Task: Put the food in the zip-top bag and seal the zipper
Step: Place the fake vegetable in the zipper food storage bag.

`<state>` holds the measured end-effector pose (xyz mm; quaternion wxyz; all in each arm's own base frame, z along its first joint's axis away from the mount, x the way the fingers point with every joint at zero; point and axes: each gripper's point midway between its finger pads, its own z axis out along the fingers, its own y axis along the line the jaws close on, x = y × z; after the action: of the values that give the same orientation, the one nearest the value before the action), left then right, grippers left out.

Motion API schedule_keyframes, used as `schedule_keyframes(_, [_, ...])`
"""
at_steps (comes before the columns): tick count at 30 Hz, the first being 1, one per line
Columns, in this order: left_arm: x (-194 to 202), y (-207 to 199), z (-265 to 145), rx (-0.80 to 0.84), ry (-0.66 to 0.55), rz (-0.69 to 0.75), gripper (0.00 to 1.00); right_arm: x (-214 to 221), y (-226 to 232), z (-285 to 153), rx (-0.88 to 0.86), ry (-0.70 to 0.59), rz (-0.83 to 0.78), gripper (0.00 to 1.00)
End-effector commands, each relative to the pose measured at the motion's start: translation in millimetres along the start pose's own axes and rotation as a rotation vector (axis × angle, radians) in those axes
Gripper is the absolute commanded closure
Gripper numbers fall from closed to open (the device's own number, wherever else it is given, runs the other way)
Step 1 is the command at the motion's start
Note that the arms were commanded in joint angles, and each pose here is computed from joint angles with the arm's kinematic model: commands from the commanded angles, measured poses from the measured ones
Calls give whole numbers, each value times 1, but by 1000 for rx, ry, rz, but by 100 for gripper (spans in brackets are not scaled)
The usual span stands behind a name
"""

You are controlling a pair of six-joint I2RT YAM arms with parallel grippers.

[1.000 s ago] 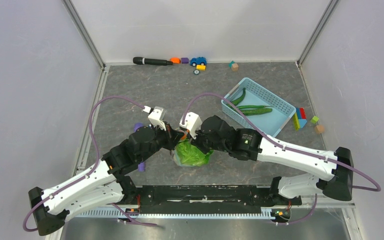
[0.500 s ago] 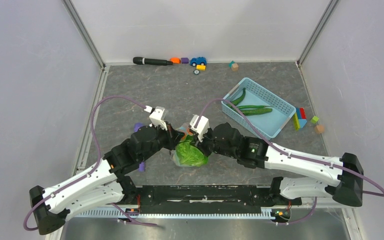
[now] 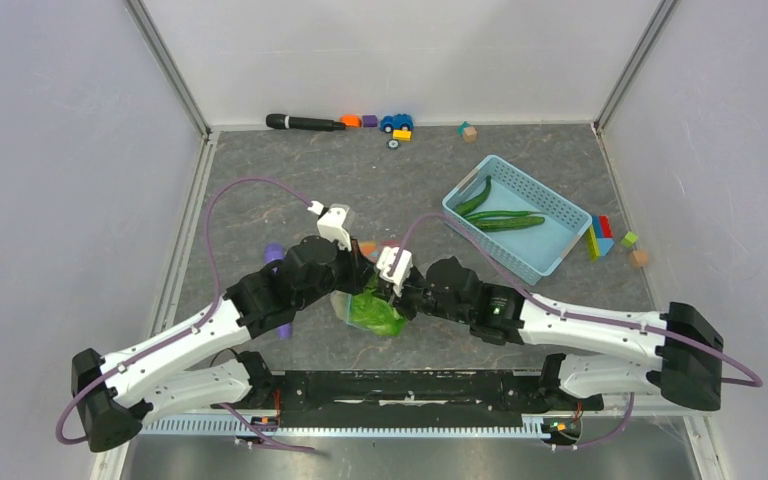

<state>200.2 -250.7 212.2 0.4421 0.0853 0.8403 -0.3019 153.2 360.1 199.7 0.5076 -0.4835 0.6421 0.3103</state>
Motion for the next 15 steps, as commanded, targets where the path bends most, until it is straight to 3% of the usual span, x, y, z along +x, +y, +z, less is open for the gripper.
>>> schedule_keyframes(1, [-27,-39,-14,143,-46,-71,98,20,-60,-4,383,68,97,100])
schedule_keyframes(5, [-27,-51,-22,212,-37,-64,98,35,-102,-27,697,64,240,100])
schedule_keyframes(15, [-22,-45,-17,176,-24,-80,98,-9,-115,-70,764,-223,372,100])
